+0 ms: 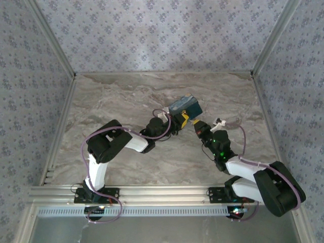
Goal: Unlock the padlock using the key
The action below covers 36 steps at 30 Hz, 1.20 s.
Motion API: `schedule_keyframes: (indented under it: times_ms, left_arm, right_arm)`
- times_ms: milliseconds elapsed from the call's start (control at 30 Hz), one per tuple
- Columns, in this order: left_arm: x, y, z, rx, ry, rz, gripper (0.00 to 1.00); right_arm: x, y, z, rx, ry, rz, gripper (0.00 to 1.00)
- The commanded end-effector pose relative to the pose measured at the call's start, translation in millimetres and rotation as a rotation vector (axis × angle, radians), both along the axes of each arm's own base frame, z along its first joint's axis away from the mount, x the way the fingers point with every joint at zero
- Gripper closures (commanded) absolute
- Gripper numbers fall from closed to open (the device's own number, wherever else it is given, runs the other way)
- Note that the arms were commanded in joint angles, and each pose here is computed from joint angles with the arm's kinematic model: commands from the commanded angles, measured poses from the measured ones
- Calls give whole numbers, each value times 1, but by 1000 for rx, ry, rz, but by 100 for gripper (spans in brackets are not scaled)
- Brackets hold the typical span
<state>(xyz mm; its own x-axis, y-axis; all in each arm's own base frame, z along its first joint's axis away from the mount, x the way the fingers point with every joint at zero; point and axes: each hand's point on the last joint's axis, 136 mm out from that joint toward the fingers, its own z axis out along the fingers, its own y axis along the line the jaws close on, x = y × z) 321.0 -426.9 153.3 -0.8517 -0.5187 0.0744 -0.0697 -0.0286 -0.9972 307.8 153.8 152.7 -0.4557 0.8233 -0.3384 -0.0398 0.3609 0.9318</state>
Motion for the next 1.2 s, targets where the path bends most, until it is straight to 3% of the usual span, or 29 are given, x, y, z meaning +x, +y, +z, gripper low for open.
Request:
schedule_keyframes:
  times_ms: [0, 867, 1067, 1167]
  left_arm:
    - [-14, -16, 26, -65, -65, -74, 99]
    - [-23, -24, 31, -52, -95, -117, 100]
    - [-27, -23, 27, -42, -91, -125, 100]
    - [-28, -23, 27, -31, -93, -130, 100]
  right_arm:
    - [6, 4, 11, 37, -12, 8, 100]
    - [14, 7, -3, 240, 153, -1, 100]
    - [14, 6, -5, 249, 225, -8, 100]
    - [14, 8, -3, 175, 229, 5, 100]
